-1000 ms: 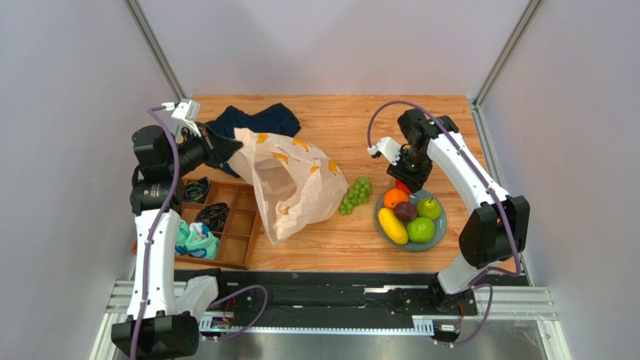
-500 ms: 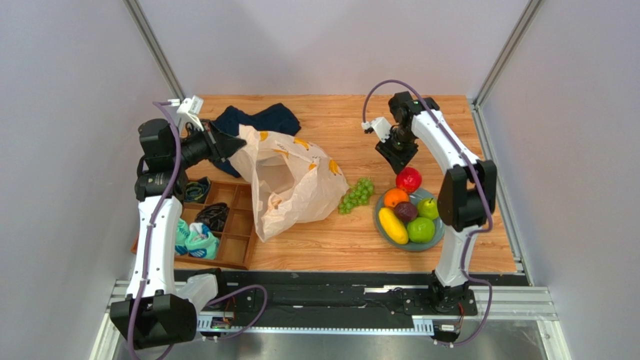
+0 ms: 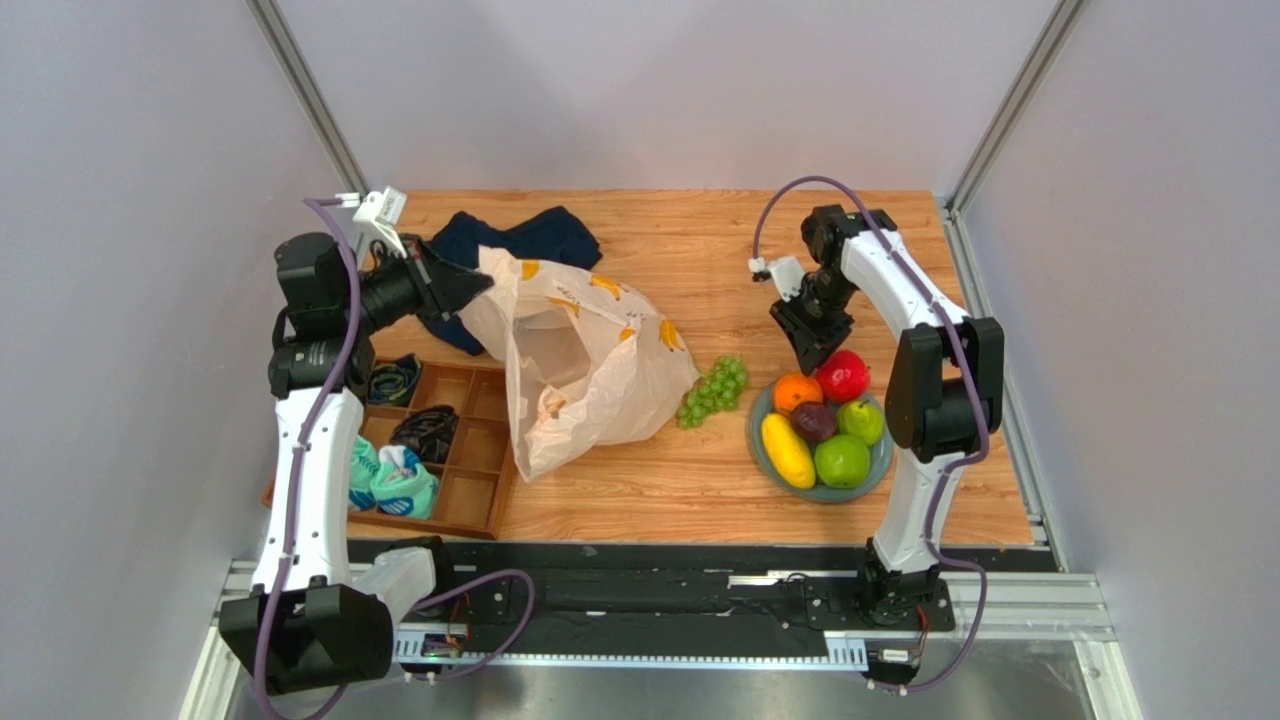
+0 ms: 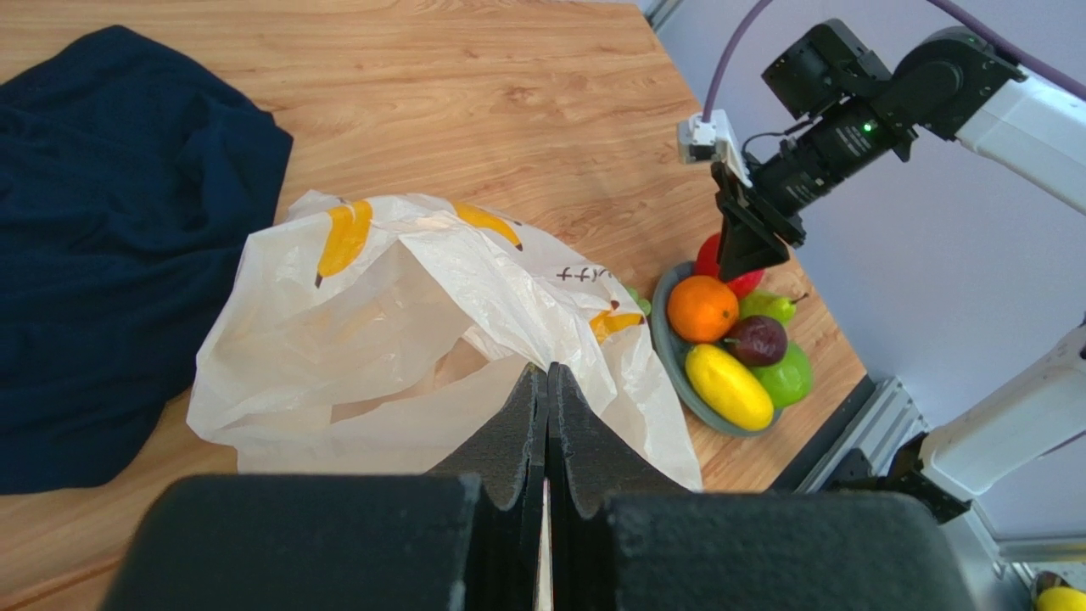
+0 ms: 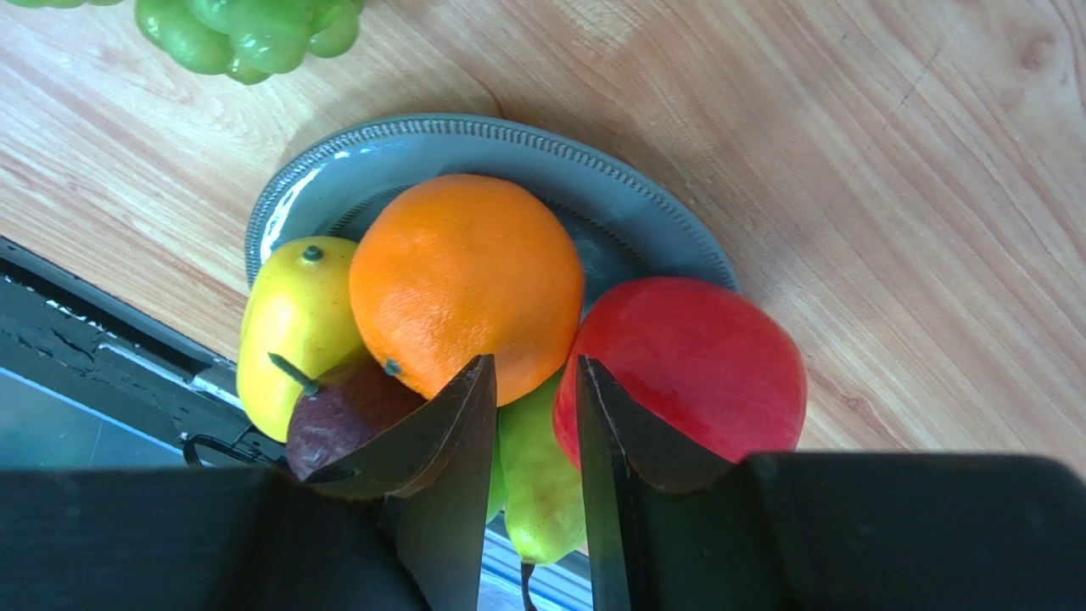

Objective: Take the fake fruits out of the plastic bag
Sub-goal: Pick up the fake fruit from the center of the board.

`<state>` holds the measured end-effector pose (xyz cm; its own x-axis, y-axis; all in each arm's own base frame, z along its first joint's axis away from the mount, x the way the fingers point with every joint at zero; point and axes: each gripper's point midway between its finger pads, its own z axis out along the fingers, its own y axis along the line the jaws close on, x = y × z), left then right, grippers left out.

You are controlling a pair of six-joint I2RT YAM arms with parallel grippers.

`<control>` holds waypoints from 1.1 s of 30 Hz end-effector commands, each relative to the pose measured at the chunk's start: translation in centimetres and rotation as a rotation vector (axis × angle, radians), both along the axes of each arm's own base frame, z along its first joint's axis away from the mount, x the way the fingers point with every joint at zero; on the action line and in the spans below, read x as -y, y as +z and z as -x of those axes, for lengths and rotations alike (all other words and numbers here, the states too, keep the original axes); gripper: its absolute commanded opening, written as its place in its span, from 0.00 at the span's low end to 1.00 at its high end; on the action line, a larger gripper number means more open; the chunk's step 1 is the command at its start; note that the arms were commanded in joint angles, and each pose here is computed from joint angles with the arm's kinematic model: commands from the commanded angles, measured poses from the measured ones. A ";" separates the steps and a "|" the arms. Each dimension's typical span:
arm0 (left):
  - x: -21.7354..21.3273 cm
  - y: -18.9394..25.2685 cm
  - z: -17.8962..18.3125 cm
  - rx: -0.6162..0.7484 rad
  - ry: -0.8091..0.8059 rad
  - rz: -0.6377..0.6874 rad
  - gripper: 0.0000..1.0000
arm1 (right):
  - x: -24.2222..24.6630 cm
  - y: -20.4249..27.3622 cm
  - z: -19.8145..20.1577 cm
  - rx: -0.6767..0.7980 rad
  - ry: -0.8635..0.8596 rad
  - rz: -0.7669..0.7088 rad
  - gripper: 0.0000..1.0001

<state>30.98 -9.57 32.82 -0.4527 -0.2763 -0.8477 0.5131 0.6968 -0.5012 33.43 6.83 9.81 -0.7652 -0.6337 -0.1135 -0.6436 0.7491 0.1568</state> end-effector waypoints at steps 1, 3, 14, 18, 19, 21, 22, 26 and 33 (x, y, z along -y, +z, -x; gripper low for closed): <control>-0.2 1.7 -0.7 0.053 -0.003 -0.001 0.02 | -1.0 2.2 -0.1 0.061 -0.026 -0.046 0.34; -0.1 1.7 -0.8 0.048 -0.003 0.006 0.02 | -1.0 2.8 -1.0 0.094 -0.027 -0.043 0.36; -0.9 2.6 -0.7 0.078 0.045 -0.042 0.02 | -8.2 6.2 -1.3 0.145 0.122 -0.253 0.65; -1.2 3.2 -0.5 0.087 0.060 -0.047 0.01 | -9.9 3.4 -1.1 0.104 0.128 -0.186 0.66; -1.3 3.2 -0.4 0.088 0.061 -0.050 0.01 | -9.9 2.8 -1.2 0.093 0.119 -0.175 0.66; -1.3 3.3 -0.1 0.087 0.063 -0.054 0.01 | -10.2 1.2 -1.5 0.068 0.110 -0.152 0.65; -1.4 3.3 0.0 0.089 0.065 -0.060 0.01 | -10.2 0.8 -1.6 0.059 0.114 -0.144 0.64; -1.7 3.1 0.5 0.084 0.075 -0.065 0.01 | -10.6 -1.0 -1.9 0.021 0.118 -0.137 0.64; -2.1 2.7 0.7 0.071 0.091 -0.056 0.01 | -11.6 -2.9 -2.6 -0.007 0.139 -0.139 0.47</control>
